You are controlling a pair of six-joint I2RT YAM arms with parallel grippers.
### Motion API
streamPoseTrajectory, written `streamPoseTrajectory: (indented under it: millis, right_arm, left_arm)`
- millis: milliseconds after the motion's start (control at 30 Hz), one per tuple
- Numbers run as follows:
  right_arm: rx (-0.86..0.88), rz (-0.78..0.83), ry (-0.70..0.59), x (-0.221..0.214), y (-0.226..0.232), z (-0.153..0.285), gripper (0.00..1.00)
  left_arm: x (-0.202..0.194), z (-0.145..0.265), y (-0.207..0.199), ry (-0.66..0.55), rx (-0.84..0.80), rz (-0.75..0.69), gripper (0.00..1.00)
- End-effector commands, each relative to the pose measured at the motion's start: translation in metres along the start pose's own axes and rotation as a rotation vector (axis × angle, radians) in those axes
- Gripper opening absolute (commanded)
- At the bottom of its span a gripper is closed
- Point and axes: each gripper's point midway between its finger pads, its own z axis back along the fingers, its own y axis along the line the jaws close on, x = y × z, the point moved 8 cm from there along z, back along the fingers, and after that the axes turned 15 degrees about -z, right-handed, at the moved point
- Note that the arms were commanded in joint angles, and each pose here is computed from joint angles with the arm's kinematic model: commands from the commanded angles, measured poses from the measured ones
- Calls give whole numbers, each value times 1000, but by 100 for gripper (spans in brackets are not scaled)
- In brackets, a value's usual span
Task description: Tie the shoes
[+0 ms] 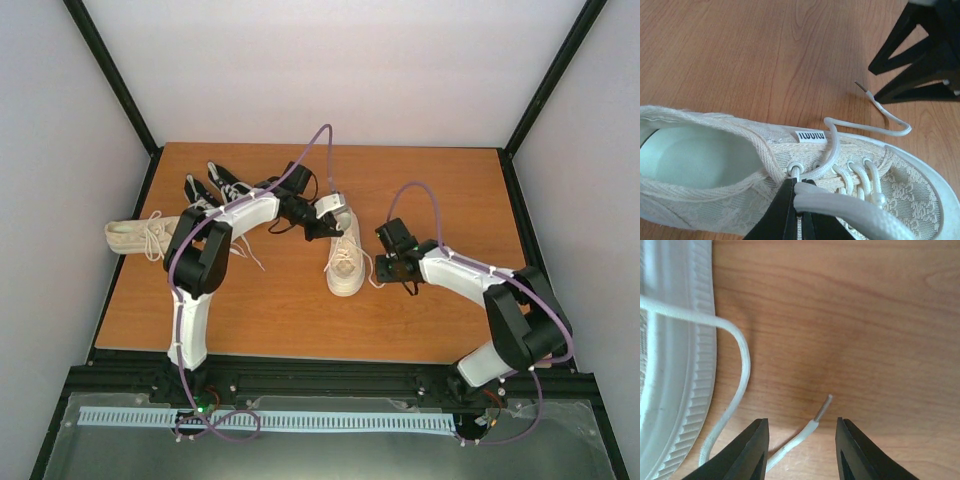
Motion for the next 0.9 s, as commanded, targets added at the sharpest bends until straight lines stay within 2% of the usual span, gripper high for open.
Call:
streamPoseTrajectory:
  millis: [0,167,233,333,433,500,567,667,800,867]
  right_arm:
    - [-55,-130,-16,-9,-2,-10,39]
    - [-45,-120,43,-23,1,-28,36]
    - [-53,-114,65,-29,-1,-36,28]
    - [-63,-101,46,-29,-4,-36,5]
    - [-56,-98,-7,-17,-10,-28,3]
    - [-1,-144,-62,6,-22,-21,3]
    - [133,-170,-148,42,-24,-8,3]
    - [378,-62,-253,104,13,16,3]
    - [770,-50,-219,169,76,30,3]
    - [860,-91,-226,187,93,30,3]
  left_arm:
    - [20,14,-3,-28,28,-68,1]
    - [19,13,-3,-26,29,-67,1]
    - [19,13,-2,-25,29,-67,1]
    - [19,13,-2,-26,29,-69,1]
    - [19,13,-2,-23,30,-67,1]
    - [19,12,-1,-21,30,-71,1]
    - [19,12,-1,-20,32,-75,1]
    - [19,12,0,-18,35,-77,1]
    - [18,12,0,-12,37,-73,1]
    - [18,12,0,-10,40,-74,1]
